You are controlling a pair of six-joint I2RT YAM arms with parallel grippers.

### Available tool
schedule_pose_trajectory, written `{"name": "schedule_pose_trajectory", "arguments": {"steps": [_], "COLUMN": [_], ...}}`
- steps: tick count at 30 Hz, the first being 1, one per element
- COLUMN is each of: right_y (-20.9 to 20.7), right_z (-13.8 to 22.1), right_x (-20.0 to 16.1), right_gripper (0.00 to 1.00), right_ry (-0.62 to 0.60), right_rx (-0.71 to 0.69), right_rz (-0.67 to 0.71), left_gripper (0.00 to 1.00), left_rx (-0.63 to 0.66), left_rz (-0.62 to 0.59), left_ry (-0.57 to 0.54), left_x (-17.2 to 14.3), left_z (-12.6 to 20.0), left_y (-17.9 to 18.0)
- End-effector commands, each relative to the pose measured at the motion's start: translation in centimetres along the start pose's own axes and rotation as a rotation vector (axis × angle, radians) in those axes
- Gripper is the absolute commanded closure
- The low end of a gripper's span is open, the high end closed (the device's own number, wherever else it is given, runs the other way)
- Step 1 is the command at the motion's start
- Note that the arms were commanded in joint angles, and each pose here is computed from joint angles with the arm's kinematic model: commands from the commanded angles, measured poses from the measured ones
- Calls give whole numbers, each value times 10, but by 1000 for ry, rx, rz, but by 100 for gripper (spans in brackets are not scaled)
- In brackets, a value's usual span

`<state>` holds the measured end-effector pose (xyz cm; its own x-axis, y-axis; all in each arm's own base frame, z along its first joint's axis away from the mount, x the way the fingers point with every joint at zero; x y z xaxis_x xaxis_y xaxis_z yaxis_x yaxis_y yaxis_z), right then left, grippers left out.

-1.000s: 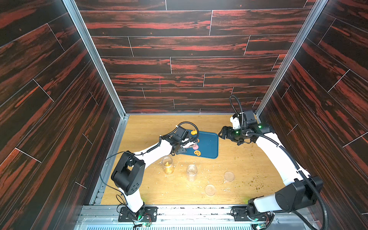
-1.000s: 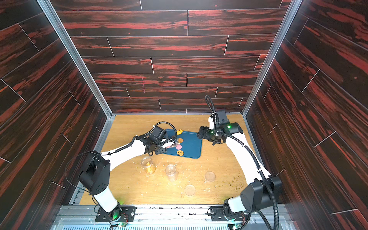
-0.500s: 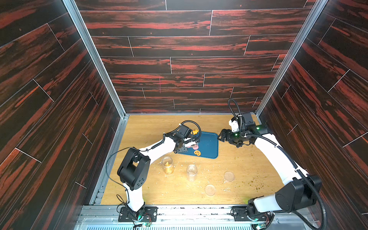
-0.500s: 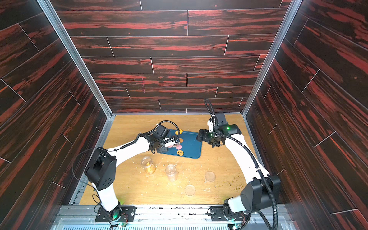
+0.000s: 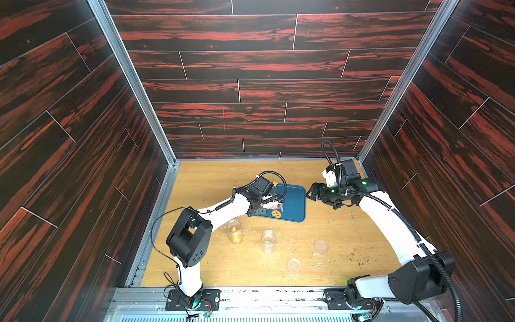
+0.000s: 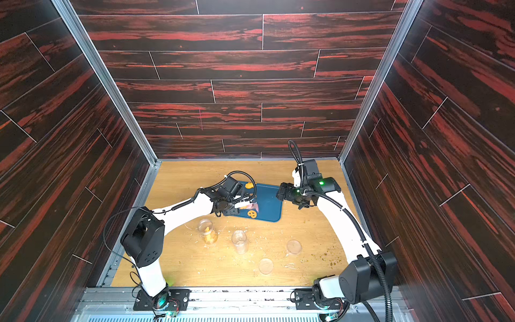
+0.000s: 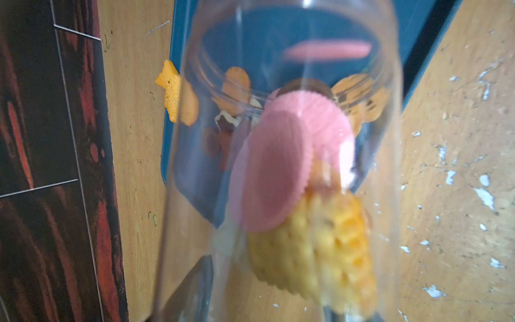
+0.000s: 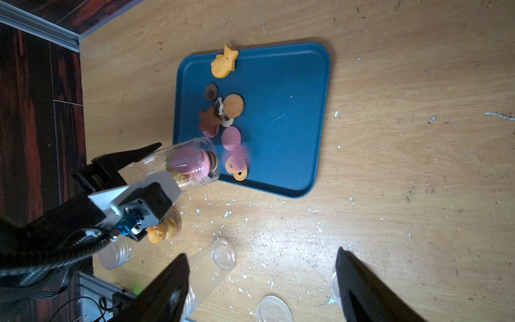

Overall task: Pour the cookies out of the jar
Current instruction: Pour the cookies in the jar onto the tray.

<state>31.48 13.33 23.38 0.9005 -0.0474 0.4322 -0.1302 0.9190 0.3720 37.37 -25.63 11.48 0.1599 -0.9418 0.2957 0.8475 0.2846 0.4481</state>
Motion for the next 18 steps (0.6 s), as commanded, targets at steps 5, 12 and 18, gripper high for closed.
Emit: {"name": "schedule_pose_trajectory", "arguments": {"steps": [5,12,18], "right_y": [1,1,0], "right_z": [3,5,7], "right_x": [-2,-3,-3], "right_gripper": [14,14,14], "right_ry": [-4,-7,-12], "right_rx": [11,10,6], "right_rz": [-19,-21,-21], "left_gripper": [70,70,69], "left_rx": [-4,4,17], "left_rz": [-29,-55,-100], "left_ry": [-8,3,25], "left_x": [3,3,3], "left_z": [8,7,4], "left_y": [1,0,-1]}}
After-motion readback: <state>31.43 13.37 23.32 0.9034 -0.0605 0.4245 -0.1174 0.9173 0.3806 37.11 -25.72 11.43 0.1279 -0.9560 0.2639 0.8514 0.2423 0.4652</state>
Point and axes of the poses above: each gripper's point midway between its finger pads, its own z axis back along the fingers, its own y axis along the line the jaws close on, x = y × z, the point moved 2 cm from there along z, back along the fingers, and after that the axes turned 7 degrees about z, right-handed, at the moved point
